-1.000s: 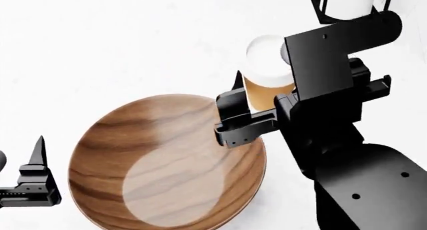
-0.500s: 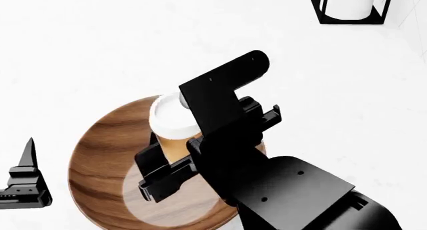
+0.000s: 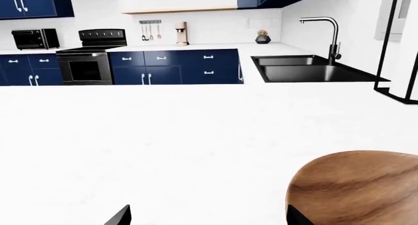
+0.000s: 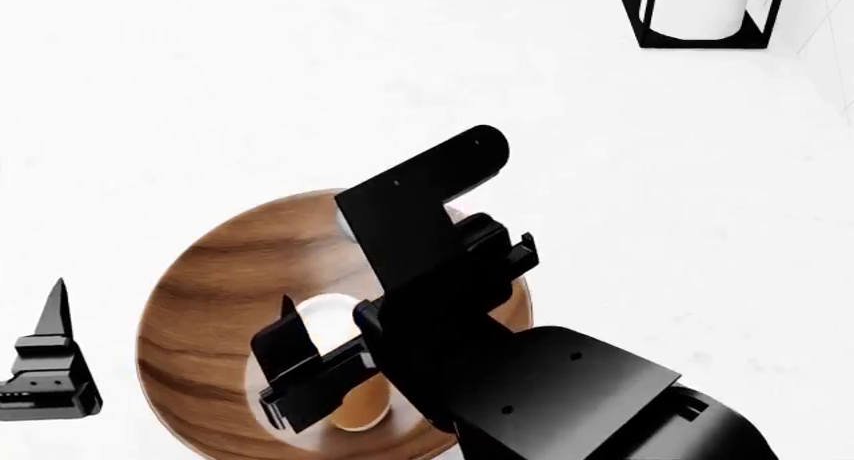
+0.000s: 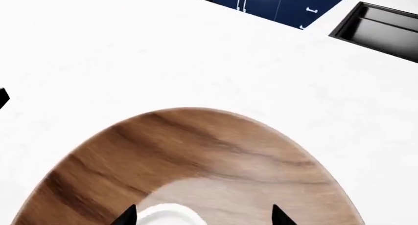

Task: Place the cup inside the bowl on the dining table and move the bowl to any counter.

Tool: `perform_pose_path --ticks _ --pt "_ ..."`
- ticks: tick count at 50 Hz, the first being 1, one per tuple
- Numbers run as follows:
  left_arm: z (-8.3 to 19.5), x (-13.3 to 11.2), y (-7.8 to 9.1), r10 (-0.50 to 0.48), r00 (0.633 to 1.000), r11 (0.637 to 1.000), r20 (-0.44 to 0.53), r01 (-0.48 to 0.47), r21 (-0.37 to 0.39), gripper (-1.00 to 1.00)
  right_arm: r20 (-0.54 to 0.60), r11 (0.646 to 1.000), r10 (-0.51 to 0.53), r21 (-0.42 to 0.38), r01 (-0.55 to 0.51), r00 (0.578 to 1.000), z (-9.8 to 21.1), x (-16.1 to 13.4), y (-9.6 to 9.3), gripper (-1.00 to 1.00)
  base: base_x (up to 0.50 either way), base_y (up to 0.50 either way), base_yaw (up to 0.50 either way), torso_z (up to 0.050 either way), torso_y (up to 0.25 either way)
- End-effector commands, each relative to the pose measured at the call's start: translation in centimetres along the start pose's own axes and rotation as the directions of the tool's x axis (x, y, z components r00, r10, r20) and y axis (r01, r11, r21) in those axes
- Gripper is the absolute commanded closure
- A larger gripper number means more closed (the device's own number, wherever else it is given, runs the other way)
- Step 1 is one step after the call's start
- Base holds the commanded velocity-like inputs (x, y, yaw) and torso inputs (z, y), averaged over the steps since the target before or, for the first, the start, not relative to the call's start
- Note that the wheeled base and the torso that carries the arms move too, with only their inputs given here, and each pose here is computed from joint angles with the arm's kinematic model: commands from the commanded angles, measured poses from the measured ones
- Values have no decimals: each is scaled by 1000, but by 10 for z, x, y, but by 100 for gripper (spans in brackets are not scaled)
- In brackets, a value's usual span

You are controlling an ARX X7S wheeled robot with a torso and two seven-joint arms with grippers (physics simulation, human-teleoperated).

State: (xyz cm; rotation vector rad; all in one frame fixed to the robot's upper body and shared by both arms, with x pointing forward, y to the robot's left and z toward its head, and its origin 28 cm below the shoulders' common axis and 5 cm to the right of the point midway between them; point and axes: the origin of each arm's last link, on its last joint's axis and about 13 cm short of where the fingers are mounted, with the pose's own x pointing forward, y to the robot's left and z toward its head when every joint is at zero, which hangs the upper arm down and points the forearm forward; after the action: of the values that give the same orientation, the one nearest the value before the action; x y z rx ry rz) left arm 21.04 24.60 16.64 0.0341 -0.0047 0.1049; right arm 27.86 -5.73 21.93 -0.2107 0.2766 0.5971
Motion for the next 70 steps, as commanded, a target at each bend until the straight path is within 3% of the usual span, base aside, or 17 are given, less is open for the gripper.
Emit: perform_pose_path --ticks 1,11,24,29,33,40,43,46,57,67,70 --pt "0 2 0 -12 1000 1000 4 12 -21 -100 6 1000 0 6 0 1000 2 -1 0 -100 0 0 0 0 0" --pt "2 2 -1 -15 1000 1000 7 15 -22 -100 116 998 -56 37 52 992 21 -10 -7 -100 0 0 0 0 1" --pt "2 2 0 -15 1000 1000 4 15 -16 -100 116 975 -218 76 211 969 16 -38 -36 -100 0 0 0 0 0" --pt "4 1 -1 -13 1000 1000 6 13 -12 -100 114 948 -291 171 270 950 23 -58 -52 -100 0 0 0 0 0" --pt "3 2 -1 -16 1000 1000 5 16 -13 -100 21 928 -294 243 281 955 12 -63 -57 -100 0 0 0 0 0" --pt "3 1 -2 -16 1000 1000 5 16 -13 -100 -96 928 -253 257 270 963 -6 -62 -56 -100 0 0 0 0 0" --pt "1 2 -3 -18 1000 1000 2 18 -15 -100 -148 915 -218 311 255 965 -17 -57 -54 -100 0 0 0 0 0" --pt "1 1 -2 -21 1000 1000 1 21 -15 -100 -166 890 -224 366 271 960 -24 -52 -55 -100 0 0 0 0 0" --pt "1 1 -2 -19 1000 1000 1 19 -16 -100 -205 869 -135 445 216 969 -25 -40 -61 -100 0 0 0 0 0" --pt "1 0 -1 -19 1000 1000 1 19 -15 -100 -247 846 -125 480 233 961 -35 -29 -68 -100 0 0 0 0 0" --pt "-1 0 -2 -20 1000 1000 -2 20 -17 -100 -230 814 -113 537 223 967 -34 -24 -72 -100 0 0 0 0 0"
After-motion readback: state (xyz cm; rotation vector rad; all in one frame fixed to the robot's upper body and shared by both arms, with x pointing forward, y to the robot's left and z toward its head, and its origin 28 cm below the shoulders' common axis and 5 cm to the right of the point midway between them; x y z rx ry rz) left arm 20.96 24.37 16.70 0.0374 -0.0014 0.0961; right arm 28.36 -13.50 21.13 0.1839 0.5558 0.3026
